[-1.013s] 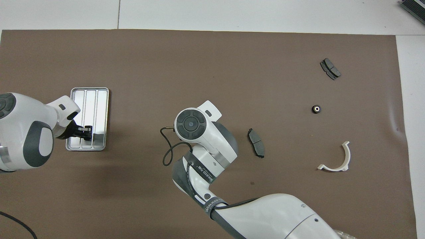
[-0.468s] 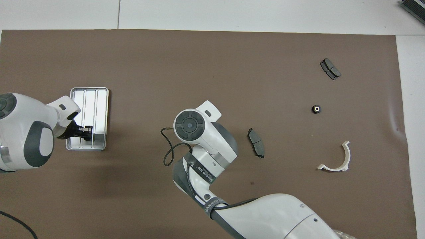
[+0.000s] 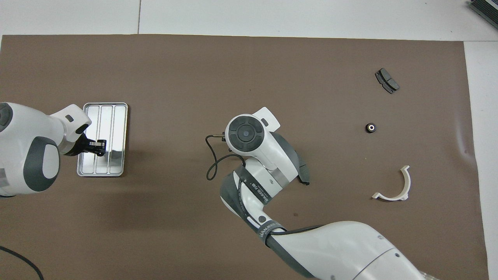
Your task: Place bearing gear from tray to pile
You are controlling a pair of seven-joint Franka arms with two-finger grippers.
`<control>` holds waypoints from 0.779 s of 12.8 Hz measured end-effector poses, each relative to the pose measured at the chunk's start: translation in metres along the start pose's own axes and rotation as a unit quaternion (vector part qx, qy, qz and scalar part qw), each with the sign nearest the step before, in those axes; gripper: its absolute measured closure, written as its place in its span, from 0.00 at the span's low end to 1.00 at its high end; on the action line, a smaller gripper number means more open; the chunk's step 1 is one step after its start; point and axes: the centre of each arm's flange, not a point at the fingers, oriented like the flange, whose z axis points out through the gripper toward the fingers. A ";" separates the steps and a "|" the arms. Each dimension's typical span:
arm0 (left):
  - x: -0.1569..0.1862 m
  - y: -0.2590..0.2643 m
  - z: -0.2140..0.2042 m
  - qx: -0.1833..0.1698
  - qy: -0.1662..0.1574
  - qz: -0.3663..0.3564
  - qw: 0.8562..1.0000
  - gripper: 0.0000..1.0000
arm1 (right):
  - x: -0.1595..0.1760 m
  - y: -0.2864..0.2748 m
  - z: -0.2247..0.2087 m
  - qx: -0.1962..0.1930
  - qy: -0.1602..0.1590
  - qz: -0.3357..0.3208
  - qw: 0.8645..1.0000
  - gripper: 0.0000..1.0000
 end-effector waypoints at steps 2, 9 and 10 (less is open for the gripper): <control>0.008 0.016 -0.012 0.000 0.003 -0.015 1.000 0.76 | 0.009 0.051 -0.007 -0.002 0.001 0.002 1.000 0.65; -0.012 0.209 -0.008 -0.003 0.010 -0.125 0.992 0.76 | 0.012 0.210 -0.028 -0.022 -0.017 -0.036 0.999 0.65; -0.017 0.237 -0.005 -0.009 0.020 -0.142 0.990 0.76 | 0.009 0.225 -0.024 -0.025 -0.025 -0.046 0.998 0.65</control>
